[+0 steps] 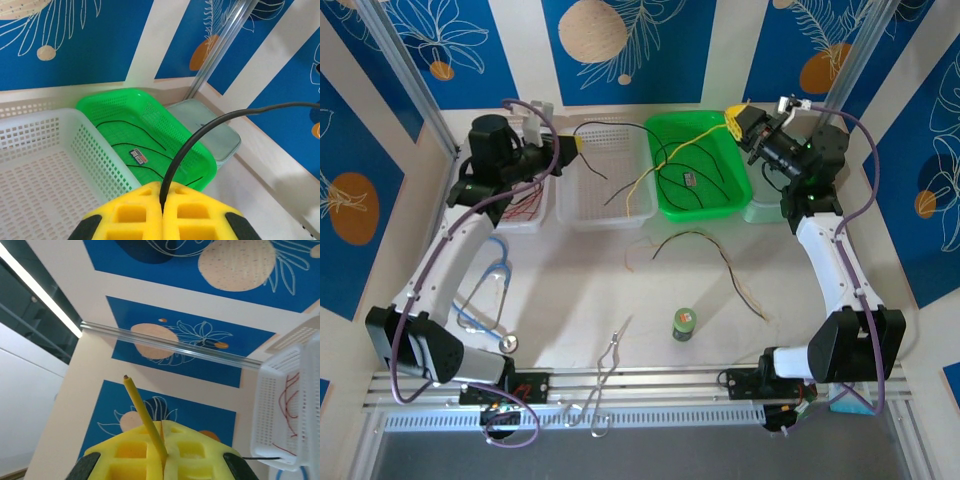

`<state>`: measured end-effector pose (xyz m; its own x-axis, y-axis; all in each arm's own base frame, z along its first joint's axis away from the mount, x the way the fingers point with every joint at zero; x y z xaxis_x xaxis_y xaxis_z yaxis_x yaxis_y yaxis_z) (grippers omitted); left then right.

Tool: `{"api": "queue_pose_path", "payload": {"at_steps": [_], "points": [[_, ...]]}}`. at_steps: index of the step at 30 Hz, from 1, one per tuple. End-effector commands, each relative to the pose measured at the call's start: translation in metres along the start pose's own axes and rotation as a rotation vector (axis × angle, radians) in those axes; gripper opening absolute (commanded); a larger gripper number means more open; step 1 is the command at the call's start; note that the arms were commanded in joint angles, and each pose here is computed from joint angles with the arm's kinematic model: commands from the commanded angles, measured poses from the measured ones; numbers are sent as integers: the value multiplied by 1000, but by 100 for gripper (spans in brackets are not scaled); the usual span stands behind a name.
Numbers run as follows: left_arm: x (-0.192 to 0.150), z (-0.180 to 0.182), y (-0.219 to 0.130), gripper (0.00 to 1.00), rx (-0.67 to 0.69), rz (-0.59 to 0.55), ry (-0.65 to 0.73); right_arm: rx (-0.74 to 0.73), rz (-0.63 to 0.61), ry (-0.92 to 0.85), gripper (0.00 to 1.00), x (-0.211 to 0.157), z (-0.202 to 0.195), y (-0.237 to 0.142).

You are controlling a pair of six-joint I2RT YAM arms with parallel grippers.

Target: Untangle the cables

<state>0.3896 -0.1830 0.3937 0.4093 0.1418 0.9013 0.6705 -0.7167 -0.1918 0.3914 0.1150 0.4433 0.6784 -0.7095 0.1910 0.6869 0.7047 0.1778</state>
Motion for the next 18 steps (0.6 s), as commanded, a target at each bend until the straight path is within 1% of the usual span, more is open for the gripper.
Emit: {"api": "queue_pose_path", "payload": {"at_steps": [1, 4, 6, 12, 16, 18], "points": [[-16, -16, -11, 0, -72, 78, -16, -23, -65, -13, 0, 12, -16, -7], [-34, -24, -22, 0, -69, 88, -25, 5, -115, 22, 0, 30, -22, -6], [-44, -33, -29, 0, -75, 93, -29, 3, -128, 12, 0, 37, -23, -3], [-73, -73, -53, 0, -136, 133, -4, 35, -143, 19, 0, 53, -19, 15], [-109, -95, -51, 0, -196, 200, -3, 61, -111, 4, 0, 51, -7, 32], [-125, -106, -47, 0, -248, 229, -7, 71, -101, -14, 0, 49, 1, 39]]}}
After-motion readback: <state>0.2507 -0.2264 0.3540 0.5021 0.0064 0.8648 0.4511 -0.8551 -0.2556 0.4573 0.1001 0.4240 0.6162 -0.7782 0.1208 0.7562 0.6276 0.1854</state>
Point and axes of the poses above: each hand's point on the last joint's axis, 136 mm out from that joint toward the fingers, its own y axis out along the fingers, its own z axis along the line the jaws close on, x = y × z, the point moved 1 cm from there along -y, back along the fingers
